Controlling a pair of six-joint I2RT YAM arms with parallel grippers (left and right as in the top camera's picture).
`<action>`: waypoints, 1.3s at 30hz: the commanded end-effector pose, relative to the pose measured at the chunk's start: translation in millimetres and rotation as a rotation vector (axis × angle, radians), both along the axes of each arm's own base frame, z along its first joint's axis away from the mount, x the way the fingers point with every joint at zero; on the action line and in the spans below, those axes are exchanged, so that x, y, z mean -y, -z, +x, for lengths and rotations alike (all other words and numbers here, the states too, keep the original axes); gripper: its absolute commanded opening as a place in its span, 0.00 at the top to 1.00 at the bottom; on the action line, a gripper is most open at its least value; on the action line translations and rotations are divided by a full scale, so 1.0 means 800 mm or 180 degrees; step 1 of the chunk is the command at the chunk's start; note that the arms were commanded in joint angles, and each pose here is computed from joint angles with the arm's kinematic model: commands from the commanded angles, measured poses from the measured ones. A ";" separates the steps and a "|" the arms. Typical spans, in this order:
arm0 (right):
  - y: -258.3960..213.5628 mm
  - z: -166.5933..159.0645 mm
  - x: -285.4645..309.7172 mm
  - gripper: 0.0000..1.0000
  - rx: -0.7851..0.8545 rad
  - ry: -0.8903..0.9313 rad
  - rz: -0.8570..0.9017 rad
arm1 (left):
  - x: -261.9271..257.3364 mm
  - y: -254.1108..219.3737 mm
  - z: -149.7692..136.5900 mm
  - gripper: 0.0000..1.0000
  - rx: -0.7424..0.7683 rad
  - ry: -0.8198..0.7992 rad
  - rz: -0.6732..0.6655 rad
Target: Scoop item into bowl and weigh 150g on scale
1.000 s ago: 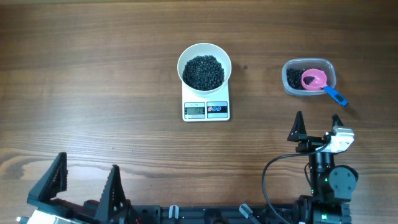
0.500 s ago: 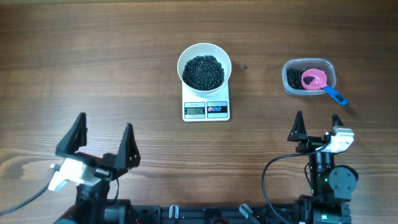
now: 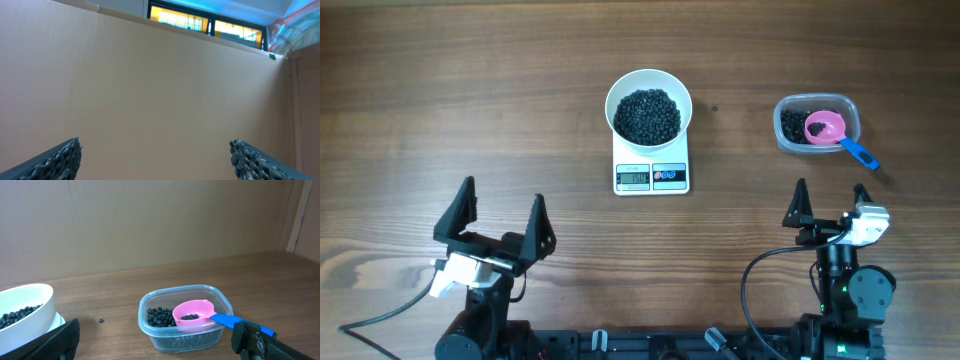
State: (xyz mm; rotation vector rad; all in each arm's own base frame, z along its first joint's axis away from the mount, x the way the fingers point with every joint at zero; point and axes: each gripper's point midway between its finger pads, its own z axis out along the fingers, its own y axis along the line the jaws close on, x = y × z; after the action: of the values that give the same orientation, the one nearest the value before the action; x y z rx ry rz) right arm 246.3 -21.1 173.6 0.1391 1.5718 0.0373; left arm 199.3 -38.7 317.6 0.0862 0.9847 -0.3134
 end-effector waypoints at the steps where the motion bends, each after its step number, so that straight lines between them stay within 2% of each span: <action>1: -0.002 -0.001 0.003 0.00 0.0027 0.0045 -0.0017 | 0.000 0.015 0.007 0.00 -0.0099 0.0000 0.0008; 6: -0.002 -0.001 0.003 0.00 0.0027 0.0044 -0.0017 | 0.000 0.048 0.025 0.00 -0.0493 -0.0014 0.0040; 14: -0.002 -0.001 0.003 0.00 0.0027 0.0044 -0.0018 | 0.001 0.140 0.052 0.00 -0.1499 -0.0008 0.0071; 17: -0.002 -0.001 0.003 0.00 0.0027 0.0044 -0.0018 | 0.001 0.200 0.054 0.00 -0.2124 -0.0006 0.0090; 39: -0.002 -0.001 0.003 0.00 0.0027 0.0044 -0.0017 | 0.000 0.199 0.054 0.00 -0.2116 -0.0020 0.0086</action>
State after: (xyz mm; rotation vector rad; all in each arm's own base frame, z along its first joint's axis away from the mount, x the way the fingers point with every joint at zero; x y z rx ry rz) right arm 246.3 -21.1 173.5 0.1392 1.5722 0.0373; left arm 242.9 -40.1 160.7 0.0009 1.6412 -0.3360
